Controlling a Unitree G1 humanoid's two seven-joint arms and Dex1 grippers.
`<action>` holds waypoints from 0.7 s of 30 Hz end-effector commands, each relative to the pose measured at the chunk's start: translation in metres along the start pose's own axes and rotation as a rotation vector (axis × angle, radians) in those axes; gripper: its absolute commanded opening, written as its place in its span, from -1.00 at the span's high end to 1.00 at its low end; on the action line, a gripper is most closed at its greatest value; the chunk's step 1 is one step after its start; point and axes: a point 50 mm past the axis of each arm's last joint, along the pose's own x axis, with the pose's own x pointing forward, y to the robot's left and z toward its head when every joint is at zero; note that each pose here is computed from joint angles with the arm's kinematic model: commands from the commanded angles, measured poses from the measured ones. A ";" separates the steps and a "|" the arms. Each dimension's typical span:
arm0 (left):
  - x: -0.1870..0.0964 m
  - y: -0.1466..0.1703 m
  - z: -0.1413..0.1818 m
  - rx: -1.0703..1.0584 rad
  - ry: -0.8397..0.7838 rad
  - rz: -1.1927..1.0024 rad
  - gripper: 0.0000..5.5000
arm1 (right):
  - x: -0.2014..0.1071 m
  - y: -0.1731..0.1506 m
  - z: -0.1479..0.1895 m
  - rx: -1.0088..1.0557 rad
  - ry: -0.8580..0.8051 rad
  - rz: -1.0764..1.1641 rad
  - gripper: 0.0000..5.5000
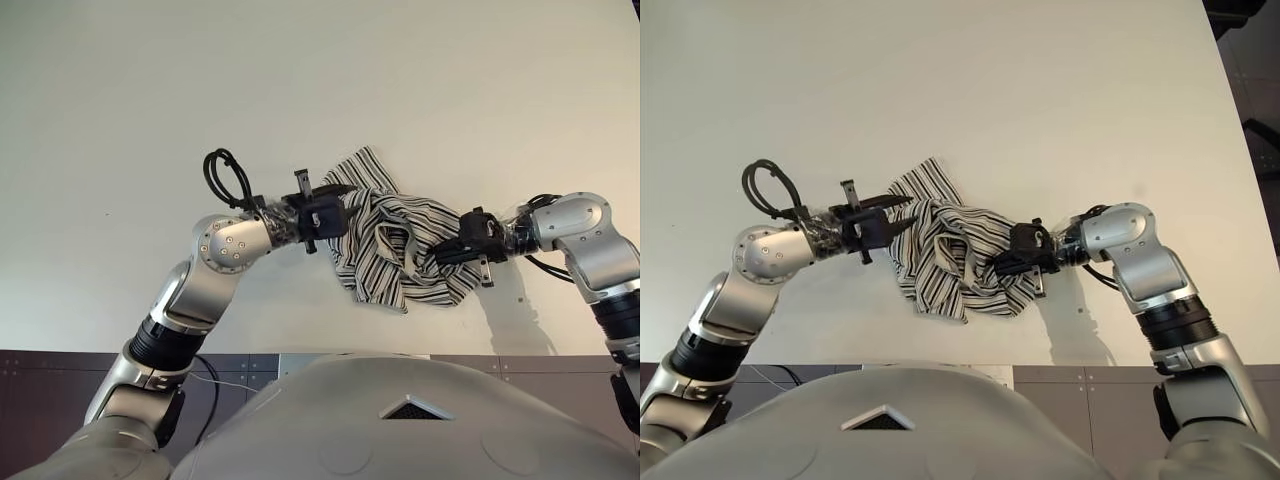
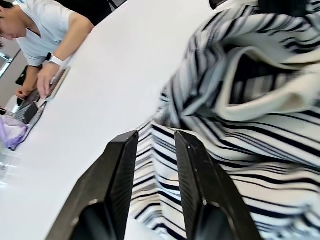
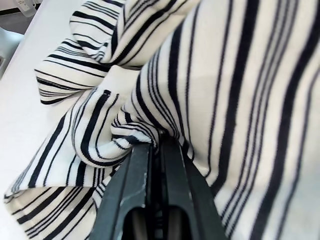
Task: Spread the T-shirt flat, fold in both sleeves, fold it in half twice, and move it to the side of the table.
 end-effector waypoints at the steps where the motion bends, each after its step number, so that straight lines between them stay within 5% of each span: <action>1: -0.002 -0.008 0.004 -0.042 -0.004 -0.023 0.52 | 0.009 -0.009 0.000 0.037 0.017 -0.097 0.95; 7: -0.006 -0.031 -0.013 -0.066 0.077 -0.121 0.52 | 0.008 -0.017 0.009 0.070 -0.024 -0.151 0.95; 15: 0.002 -0.042 0.004 -0.199 -0.022 -0.167 0.52 | 0.009 -0.020 0.011 0.088 -0.016 -0.180 0.95; 21: -0.007 -0.058 -0.043 -0.064 0.219 -0.243 0.52 | 0.000 -0.020 0.027 0.066 -0.067 -0.182 0.95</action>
